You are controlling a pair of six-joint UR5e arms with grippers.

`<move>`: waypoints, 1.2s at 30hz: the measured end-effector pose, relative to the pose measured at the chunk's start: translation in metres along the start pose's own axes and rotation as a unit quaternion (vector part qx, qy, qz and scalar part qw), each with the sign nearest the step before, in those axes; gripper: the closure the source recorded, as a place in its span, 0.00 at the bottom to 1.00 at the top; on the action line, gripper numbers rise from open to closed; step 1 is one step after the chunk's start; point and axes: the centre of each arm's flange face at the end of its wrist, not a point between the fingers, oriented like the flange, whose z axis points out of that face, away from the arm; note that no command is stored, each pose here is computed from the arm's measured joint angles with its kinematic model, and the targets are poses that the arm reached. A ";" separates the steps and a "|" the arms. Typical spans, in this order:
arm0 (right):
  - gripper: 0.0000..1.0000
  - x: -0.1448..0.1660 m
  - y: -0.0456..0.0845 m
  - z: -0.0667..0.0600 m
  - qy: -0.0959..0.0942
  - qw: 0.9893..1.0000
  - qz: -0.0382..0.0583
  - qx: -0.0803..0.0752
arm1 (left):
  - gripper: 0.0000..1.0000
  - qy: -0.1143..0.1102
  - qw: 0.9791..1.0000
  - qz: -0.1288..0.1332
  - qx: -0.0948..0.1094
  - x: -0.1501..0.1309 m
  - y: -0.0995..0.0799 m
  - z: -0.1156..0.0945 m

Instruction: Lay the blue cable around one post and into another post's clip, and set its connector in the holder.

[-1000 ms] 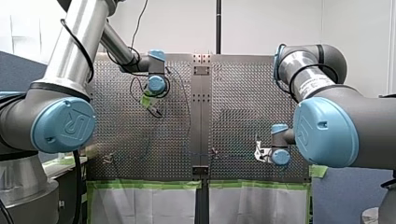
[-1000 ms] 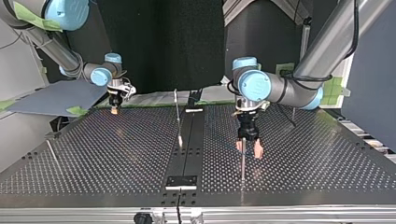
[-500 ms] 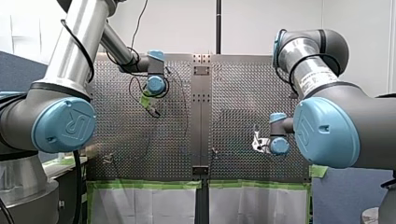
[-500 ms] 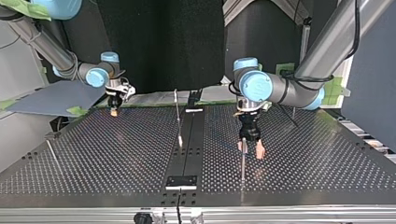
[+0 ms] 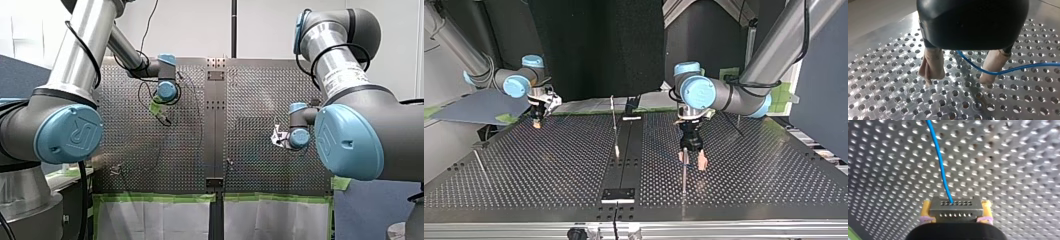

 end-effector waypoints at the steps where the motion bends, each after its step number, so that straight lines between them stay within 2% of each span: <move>1: 1.00 0.005 0.000 -0.001 0.000 1.000 -0.003 -0.001 | 0.00 0.000 1.000 0.001 0.000 0.000 0.000 0.000; 4: 1.00 0.022 0.001 -0.006 0.003 1.000 -0.007 -0.005 | 0.00 0.001 1.000 0.002 0.000 0.001 0.000 0.000; 8: 1.00 0.046 0.001 -0.009 0.019 1.000 -0.005 -0.005 | 0.00 0.001 1.000 0.004 0.000 0.001 0.000 0.000; 12: 1.00 0.070 0.000 -0.013 0.035 0.999 -0.004 -0.002 | 0.00 0.001 1.000 0.005 0.001 0.000 0.000 0.000; 20: 1.00 0.111 -0.007 -0.027 0.054 0.998 -0.009 0.004 | 0.00 0.002 1.000 0.005 0.001 0.000 0.000 0.000; 23: 1.00 0.126 -0.011 -0.033 0.061 0.998 -0.013 0.006 | 0.00 0.002 1.000 0.005 0.001 0.000 0.000 0.000; 28: 1.00 0.155 -0.015 -0.044 0.080 0.997 -0.018 0.009 | 0.00 0.002 1.000 0.005 0.001 0.000 0.000 0.000; 32: 1.00 0.167 -0.011 -0.055 0.083 0.996 -0.029 0.007 | 0.00 0.002 1.000 0.005 0.002 0.000 0.000 0.000; 36: 1.00 0.177 -0.005 -0.067 0.094 0.995 -0.037 0.005 | 0.00 0.002 1.000 0.005 0.001 0.000 0.000 0.000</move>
